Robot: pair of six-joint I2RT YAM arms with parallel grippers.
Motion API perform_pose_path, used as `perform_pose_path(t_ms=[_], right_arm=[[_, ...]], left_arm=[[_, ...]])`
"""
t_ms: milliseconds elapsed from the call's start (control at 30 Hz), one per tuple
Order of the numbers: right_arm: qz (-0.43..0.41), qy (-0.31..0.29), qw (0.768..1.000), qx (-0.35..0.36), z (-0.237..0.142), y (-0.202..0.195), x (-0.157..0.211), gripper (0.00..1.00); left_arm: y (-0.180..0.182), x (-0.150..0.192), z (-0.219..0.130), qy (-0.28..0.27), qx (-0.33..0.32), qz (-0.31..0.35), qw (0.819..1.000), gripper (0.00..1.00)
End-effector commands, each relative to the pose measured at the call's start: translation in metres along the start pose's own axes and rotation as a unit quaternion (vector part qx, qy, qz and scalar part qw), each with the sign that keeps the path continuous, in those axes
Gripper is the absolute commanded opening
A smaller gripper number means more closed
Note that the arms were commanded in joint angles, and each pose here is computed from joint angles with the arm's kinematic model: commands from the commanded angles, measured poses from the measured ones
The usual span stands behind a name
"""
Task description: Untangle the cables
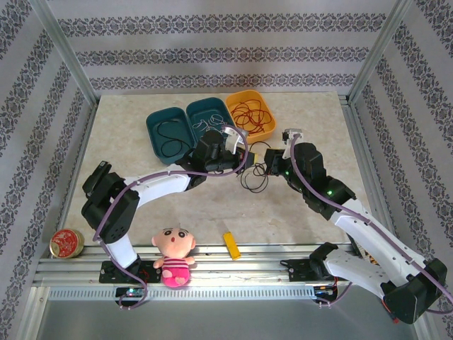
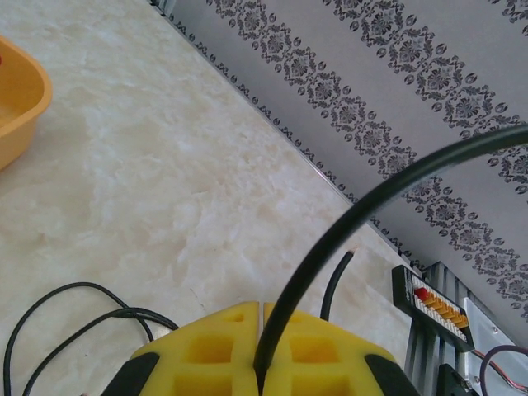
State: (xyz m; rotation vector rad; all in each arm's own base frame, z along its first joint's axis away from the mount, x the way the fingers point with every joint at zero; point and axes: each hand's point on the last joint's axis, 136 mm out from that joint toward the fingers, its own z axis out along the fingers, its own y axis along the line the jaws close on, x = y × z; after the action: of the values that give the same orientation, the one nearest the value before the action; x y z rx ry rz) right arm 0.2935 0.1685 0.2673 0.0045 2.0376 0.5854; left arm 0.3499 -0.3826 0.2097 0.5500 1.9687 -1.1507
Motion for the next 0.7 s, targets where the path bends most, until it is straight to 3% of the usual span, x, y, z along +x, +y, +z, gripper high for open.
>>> perform_pose_path(t_ms=[0,200,433,667], right_arm=[[0.016,-0.007,0.999,0.045,-0.002,-0.022,0.001,0.21],[0.086,-0.001,0.988,0.13,-0.006,-0.074,0.015,0.34],[0.161,0.006,0.975,0.15,-0.01,-0.11,0.036,0.41],[0.175,0.039,0.97,0.164,0.0,-0.127,0.059,0.43]], left_arm=[[-0.024,-0.023,-0.008,-0.014,0.018,0.007,1.0,0.0],[-0.031,-0.031,-0.021,-0.003,0.005,-0.003,1.0,0.0],[-0.02,-0.04,-0.05,0.0,-0.076,0.005,0.997,0.0],[-0.043,-0.062,-0.077,-0.03,-0.053,0.015,0.998,0.0]])
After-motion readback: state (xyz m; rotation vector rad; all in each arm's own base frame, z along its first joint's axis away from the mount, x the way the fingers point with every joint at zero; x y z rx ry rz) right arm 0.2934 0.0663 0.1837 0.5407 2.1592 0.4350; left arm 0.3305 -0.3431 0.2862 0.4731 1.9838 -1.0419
